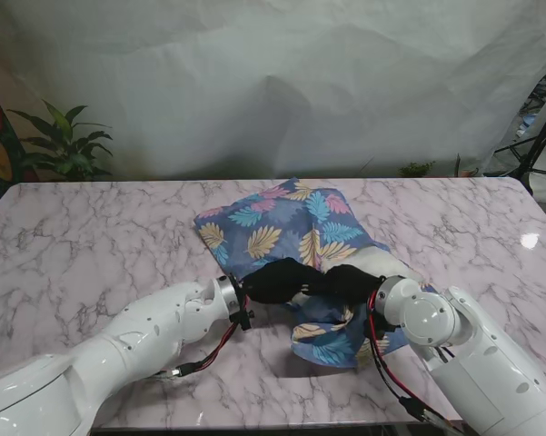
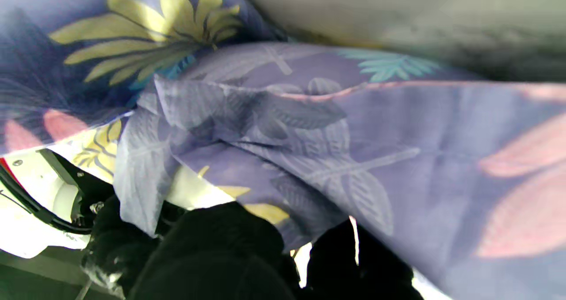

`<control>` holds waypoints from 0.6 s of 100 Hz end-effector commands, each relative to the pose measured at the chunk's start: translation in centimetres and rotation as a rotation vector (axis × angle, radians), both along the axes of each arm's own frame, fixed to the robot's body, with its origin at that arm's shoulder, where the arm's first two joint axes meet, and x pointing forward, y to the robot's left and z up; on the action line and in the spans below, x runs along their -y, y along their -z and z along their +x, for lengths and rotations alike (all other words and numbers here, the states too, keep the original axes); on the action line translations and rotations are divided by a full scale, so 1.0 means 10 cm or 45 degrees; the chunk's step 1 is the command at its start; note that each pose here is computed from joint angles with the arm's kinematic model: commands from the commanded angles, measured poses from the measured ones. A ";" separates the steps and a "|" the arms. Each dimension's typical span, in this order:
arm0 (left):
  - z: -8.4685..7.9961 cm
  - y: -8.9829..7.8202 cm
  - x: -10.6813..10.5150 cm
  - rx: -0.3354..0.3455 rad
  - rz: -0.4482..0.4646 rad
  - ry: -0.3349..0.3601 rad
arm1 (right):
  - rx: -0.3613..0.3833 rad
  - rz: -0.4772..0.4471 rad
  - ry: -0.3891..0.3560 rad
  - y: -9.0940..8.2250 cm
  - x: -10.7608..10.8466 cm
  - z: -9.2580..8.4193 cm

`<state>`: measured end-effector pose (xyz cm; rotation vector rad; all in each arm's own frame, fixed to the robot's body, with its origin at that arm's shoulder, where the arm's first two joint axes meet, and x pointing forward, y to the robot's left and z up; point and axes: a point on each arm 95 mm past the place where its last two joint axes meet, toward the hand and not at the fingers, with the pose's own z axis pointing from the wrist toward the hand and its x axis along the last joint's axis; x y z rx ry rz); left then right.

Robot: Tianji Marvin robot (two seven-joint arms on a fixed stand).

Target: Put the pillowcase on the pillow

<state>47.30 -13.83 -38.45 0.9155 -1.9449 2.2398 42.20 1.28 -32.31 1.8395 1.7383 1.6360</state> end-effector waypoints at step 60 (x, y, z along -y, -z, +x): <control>-0.16 0.40 -0.14 -0.273 0.275 0.239 | -0.339 0.323 0.082 -0.21 0.09 -0.26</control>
